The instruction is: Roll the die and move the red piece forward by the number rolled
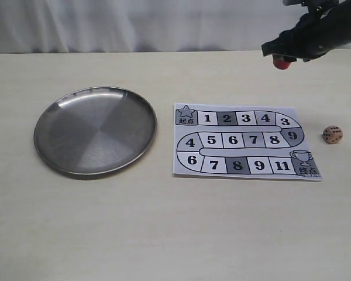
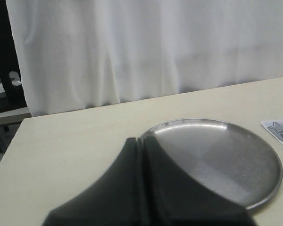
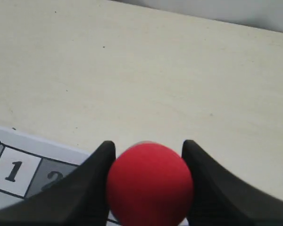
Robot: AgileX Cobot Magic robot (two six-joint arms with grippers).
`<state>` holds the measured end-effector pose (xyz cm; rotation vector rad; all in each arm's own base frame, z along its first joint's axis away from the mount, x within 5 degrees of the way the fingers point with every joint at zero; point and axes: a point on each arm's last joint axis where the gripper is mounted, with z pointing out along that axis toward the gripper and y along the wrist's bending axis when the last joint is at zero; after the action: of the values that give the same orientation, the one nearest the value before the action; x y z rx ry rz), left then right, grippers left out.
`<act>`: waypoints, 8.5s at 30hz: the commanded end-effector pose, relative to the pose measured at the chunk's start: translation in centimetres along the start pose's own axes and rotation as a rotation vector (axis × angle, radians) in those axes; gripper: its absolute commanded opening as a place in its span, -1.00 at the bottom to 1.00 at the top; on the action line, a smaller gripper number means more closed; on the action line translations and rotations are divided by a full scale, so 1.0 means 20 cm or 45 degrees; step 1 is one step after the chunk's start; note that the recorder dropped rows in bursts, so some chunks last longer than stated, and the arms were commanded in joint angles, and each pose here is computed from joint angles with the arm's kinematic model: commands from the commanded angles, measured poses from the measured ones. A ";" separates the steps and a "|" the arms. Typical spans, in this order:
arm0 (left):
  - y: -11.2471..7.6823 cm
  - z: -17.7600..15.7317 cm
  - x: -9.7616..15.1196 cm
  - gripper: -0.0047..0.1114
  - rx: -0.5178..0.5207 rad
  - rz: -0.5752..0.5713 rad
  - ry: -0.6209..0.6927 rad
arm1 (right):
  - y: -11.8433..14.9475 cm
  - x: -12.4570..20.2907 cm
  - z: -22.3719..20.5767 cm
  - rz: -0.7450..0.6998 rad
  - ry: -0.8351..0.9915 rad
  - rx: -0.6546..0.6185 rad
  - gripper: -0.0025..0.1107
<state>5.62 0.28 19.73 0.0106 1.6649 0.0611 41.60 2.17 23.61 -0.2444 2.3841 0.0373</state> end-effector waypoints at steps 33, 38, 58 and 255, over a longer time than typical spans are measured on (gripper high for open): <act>0.00 0.00 0.00 -0.92 0.012 0.000 -0.012 | -0.05 0.00 -0.15 -0.018 -0.124 0.075 -0.88; 0.00 0.00 0.00 -0.92 0.012 0.000 -0.012 | -0.10 0.08 -0.05 0.044 -0.019 0.077 -0.88; 0.00 0.00 0.00 -0.92 0.012 0.000 -0.012 | -0.11 0.48 0.44 0.074 0.270 0.059 -0.88; 0.00 0.00 0.00 -0.92 0.012 0.000 -0.012 | 0.22 1.41 -1.05 0.226 -0.884 0.204 -0.88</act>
<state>5.62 0.28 19.73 0.0106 1.6649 0.0611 6.54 -0.17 19.71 0.0647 1.7082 0.0199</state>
